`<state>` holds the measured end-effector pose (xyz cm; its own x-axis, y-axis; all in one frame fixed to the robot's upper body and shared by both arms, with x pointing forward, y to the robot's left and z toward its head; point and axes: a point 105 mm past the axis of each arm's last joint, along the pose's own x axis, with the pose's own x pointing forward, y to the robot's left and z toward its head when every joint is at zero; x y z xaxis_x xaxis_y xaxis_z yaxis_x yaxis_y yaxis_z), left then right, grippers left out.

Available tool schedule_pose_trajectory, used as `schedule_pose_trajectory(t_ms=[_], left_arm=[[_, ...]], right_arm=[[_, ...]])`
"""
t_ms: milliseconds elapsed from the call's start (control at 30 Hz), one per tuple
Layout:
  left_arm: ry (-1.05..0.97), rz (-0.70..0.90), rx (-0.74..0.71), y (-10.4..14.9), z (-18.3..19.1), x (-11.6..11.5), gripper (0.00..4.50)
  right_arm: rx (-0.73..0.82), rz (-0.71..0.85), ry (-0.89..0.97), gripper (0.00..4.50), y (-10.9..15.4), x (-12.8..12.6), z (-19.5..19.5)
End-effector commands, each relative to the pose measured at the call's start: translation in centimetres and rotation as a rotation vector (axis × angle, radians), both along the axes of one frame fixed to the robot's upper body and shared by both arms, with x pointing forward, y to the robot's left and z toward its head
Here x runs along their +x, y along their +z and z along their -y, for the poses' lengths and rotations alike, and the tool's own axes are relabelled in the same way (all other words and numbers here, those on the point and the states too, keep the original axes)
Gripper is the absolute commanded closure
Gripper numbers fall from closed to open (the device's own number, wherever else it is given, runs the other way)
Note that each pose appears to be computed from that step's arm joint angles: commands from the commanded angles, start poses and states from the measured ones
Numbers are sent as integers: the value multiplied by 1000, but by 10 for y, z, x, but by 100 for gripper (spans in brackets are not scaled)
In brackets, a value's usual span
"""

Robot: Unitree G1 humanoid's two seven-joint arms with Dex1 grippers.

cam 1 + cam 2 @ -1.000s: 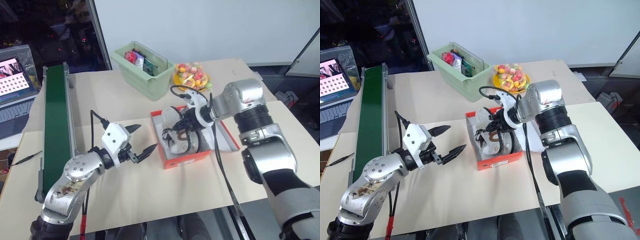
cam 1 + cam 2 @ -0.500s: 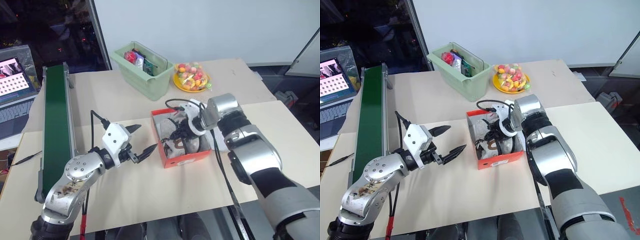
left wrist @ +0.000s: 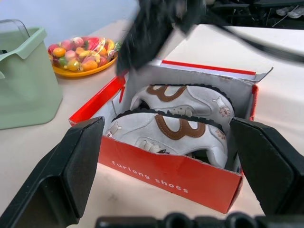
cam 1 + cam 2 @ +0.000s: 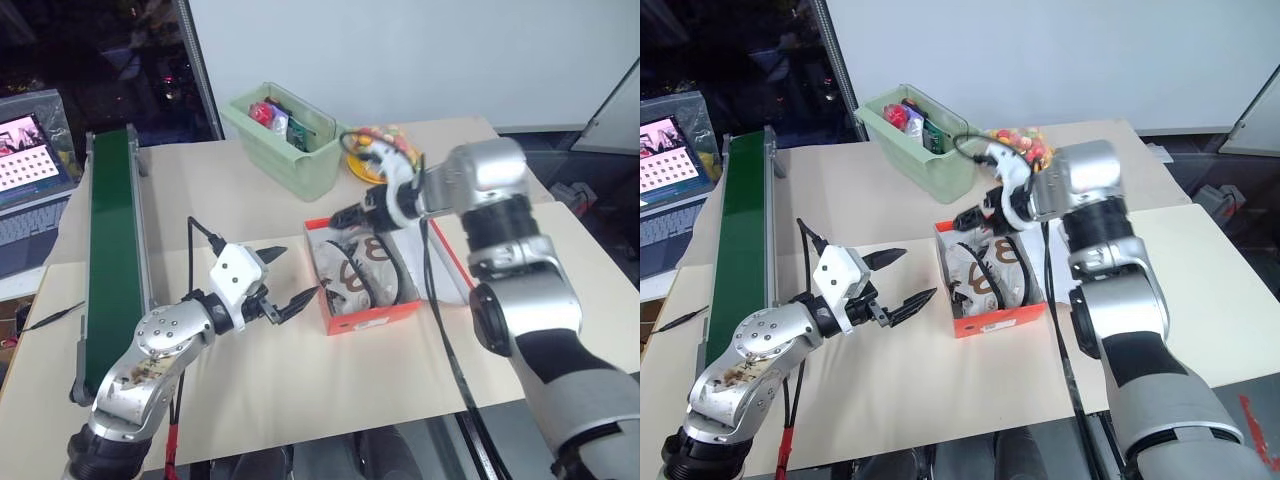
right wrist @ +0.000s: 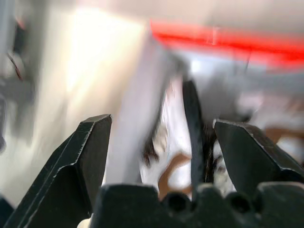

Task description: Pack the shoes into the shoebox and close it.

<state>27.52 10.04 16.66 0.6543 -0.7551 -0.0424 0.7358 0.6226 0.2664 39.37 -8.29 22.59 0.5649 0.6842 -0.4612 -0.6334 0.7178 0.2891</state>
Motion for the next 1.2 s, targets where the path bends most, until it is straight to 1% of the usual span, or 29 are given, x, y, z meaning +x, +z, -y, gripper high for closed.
schedule_pose_trajectory(t_ms=[33,67,133,167,233,267,300,333,400,433,500,567,667,700,767,833,900,1067,1200], left_arm=[[-45,27,-4,5,3,-4,0],[-46,25,-1,4,3,-4,0],[-52,22,5,2,2,-3,0],[-55,18,5,1,2,-3,0],[-65,11,8,-1,2,-3,0],[-71,7,9,-2,3,-3,0],[-78,4,11,-3,4,-3,0],[-86,2,9,-4,5,-3,0],[-97,1,9,-3,6,-3,0],[-99,2,9,-3,7,-2,0],[-114,-1,11,-4,8,-2,0],[-124,-1,16,-5,10,-2,0],[-140,1,12,-3,12,-2,0],[-142,3,12,-3,13,-2,0],[-143,4,12,-2,13,-2,0],[-143,9,16,0,12,-1,0],[-145,9,17,0,11,-1,0],[-163,14,40,-5,7,-5,0],[-170,25,55,-8,6,-5,0]], right_arm=[[9,215,49,45,15,-32,23],[9,220,49,45,9,-42,31],[-1,234,33,95,-5,-63,49],[19,225,30,113,-13,-78,57],[102,181,15,180,-31,-110,68],[105,172,9,218,-40,-123,73],[81,169,2,240,-49,-133,76],[36,147,-21,285,-63,-143,82],[-14,104,-62,354,-82,-155,91],[-22,95,-72,377,-86,-158,93],[18,71,-88,448,-96,-162,93],[47,51,-108,448,-104,-163,94],[-221,-3,-252,448,-154,-149,118],[-275,-4,-299,448,-165,-144,123],[-303,7,-337,448,-173,-139,127],[-312,-2,-521,448,-192,-128,147],[-282,-14,-635,448,-204,-123,156],[-121,-6,-787,448,-211,-112,162],[-48,-1,-880,448,-214,-100,165]])
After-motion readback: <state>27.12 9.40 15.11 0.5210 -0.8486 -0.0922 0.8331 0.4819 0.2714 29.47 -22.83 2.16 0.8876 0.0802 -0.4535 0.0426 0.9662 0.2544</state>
